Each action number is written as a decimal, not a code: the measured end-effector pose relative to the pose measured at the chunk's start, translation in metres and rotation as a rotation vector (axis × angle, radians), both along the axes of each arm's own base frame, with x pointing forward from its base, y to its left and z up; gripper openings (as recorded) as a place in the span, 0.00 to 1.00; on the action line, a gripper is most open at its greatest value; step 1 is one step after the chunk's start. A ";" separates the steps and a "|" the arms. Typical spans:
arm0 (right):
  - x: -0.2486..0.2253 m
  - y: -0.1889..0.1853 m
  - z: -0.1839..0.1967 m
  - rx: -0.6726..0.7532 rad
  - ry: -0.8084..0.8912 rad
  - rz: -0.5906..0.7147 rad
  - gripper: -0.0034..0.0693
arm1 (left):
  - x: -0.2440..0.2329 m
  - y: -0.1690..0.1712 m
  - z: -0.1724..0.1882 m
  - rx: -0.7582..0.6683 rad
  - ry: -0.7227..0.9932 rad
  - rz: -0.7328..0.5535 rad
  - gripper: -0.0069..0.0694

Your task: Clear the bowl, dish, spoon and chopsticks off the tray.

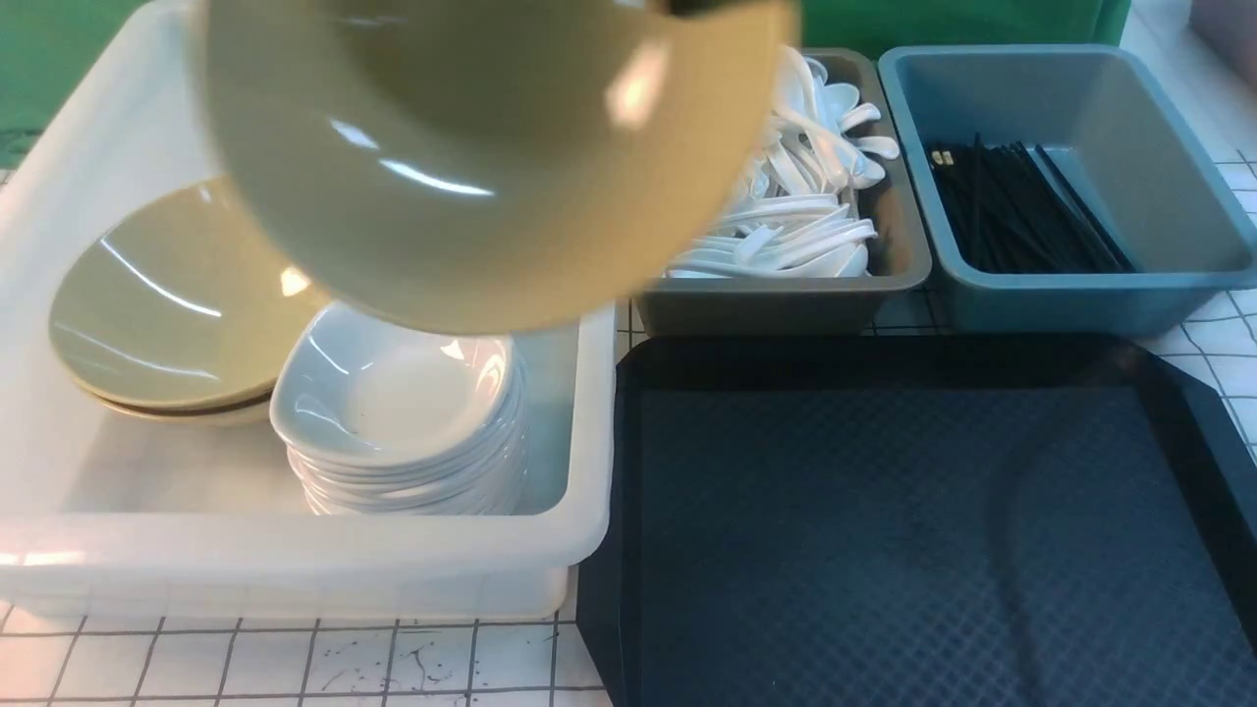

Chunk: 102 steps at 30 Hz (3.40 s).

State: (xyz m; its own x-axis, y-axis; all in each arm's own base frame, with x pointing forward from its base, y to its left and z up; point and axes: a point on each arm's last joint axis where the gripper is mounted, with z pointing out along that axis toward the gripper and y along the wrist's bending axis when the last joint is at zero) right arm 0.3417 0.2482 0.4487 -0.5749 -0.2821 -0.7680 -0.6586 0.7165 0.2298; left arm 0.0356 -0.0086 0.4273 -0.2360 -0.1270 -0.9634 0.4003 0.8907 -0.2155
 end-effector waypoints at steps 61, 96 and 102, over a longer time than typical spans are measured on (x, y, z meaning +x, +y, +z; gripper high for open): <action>0.088 0.163 -0.183 0.490 -0.043 0.081 0.30 | -0.011 0.015 -0.006 0.000 0.033 0.067 0.09; 0.025 0.085 -0.055 -0.053 -0.108 0.259 0.13 | 0.002 -0.002 -0.018 -0.008 -0.065 -0.010 0.09; 0.005 0.066 -0.010 0.007 -0.160 0.209 0.08 | 0.018 -0.022 -0.045 -0.096 -0.101 -0.091 0.09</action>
